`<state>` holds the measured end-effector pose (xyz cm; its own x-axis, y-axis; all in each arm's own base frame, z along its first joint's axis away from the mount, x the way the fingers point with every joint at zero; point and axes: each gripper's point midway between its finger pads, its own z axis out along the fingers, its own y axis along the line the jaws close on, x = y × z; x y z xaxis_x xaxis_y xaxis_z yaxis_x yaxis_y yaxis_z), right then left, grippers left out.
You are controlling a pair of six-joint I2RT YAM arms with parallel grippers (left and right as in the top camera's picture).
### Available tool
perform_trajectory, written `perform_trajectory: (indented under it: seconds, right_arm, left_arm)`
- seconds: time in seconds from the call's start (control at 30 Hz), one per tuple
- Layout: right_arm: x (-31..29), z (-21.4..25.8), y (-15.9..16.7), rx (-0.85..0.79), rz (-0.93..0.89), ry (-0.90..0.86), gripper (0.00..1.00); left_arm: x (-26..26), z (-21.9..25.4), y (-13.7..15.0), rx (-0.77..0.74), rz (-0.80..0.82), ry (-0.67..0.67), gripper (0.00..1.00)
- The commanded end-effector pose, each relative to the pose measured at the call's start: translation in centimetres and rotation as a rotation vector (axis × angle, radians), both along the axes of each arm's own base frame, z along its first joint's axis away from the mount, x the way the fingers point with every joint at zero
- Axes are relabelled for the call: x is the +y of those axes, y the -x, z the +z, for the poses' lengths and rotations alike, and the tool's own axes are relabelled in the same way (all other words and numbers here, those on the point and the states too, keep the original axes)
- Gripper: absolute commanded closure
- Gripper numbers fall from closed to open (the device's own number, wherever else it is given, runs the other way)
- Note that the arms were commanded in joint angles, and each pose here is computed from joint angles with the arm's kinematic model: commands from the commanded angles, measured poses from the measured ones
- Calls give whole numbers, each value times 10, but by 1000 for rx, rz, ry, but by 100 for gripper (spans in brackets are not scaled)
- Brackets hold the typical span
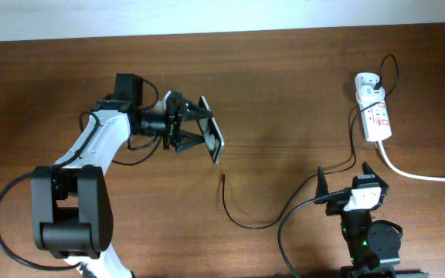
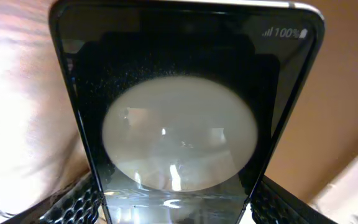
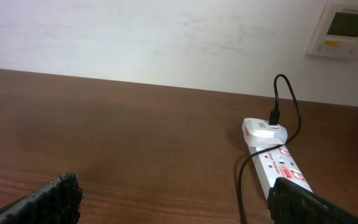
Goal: Plug charger to phone and switch on socket
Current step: 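Lift the smartphone and tilt it upright with the left gripper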
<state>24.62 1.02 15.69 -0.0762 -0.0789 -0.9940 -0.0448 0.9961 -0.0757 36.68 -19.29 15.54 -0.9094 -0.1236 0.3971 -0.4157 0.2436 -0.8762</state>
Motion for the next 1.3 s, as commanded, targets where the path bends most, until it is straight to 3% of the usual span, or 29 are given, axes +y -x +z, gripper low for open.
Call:
perform_trajectory:
  seconds: [0.0,0.13,0.37,1.27]
  right_arm:
    - [-1,-2,0,4,-10,-3,1]
    - [-1,-2,0,4,-10,-3,1]
    - [-1,-2,0,4,-10,-3,1]
    - [-1,-2,0,4,-10,-3,1]
  left_arm:
    - [-3,33,1,171,-10,171,100]
    - [0,52,5,372,-19,267,100]
    - [6,52,2,565,26,264,100]
    - [6,52,2,551,24,264,100]
